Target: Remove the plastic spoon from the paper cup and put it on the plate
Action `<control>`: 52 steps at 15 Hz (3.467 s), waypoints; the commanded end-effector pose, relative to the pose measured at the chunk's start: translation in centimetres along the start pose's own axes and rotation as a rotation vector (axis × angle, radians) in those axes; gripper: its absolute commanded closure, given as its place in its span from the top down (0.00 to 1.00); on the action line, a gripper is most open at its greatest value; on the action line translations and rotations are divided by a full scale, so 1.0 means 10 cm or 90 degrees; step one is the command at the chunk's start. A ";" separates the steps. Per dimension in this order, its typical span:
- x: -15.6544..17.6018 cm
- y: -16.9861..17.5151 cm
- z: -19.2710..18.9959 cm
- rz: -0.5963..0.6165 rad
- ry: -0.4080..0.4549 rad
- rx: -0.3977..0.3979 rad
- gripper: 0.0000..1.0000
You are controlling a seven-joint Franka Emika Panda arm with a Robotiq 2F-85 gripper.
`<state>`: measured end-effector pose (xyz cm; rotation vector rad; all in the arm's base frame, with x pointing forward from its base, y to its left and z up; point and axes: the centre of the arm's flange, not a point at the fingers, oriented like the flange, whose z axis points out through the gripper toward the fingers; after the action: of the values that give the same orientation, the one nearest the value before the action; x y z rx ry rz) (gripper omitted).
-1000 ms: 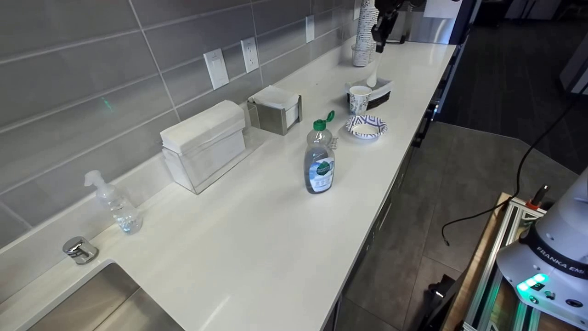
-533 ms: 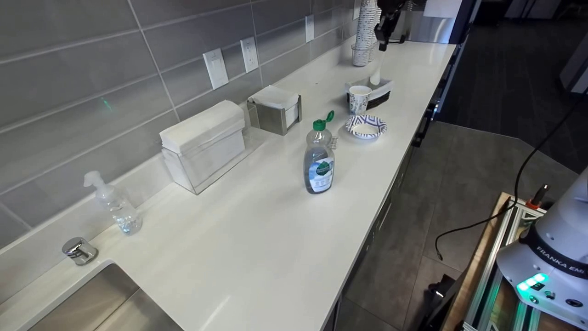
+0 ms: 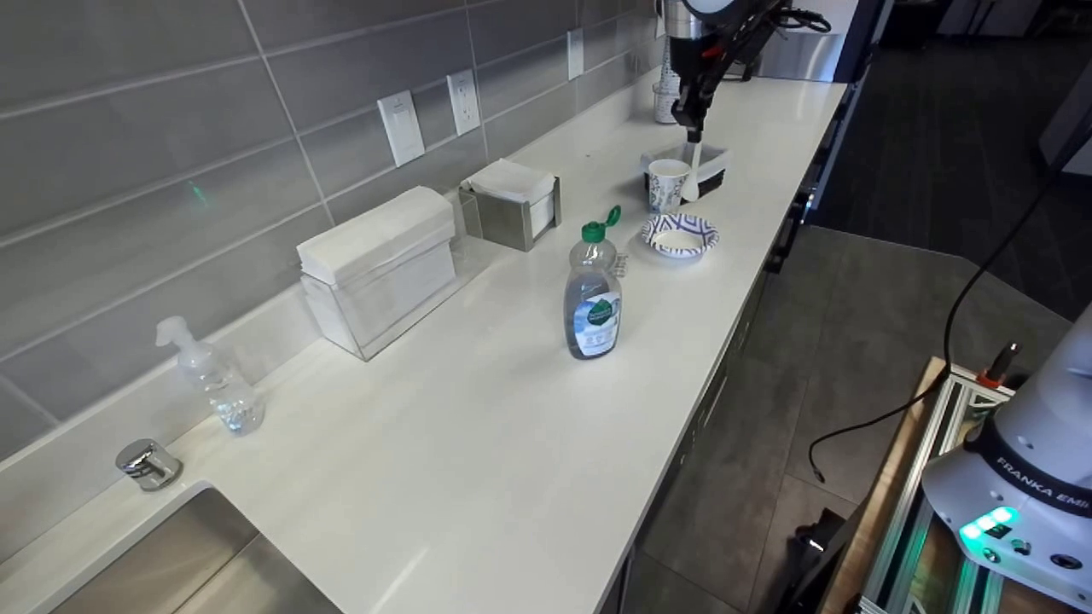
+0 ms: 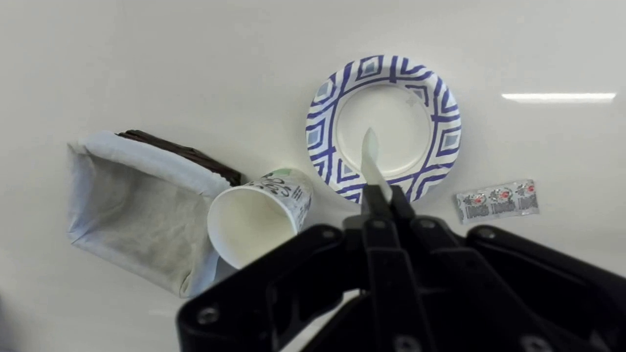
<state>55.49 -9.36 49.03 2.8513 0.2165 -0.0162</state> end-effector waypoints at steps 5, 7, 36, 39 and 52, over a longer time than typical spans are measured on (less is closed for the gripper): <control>-0.02 -0.14 0.48 0.141 -0.136 -0.007 0.01; -0.03 -0.13 0.61 0.176 -0.169 -0.014 0.01; 0.99 -0.48 1.14 0.265 -0.188 -0.092 0.01; 0.99 -0.44 1.15 0.272 -0.188 -0.093 0.32; 1.05 -0.48 1.29 0.272 -0.197 -0.091 0.88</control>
<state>64.46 -7.39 35.63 2.6618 -0.4207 -0.3108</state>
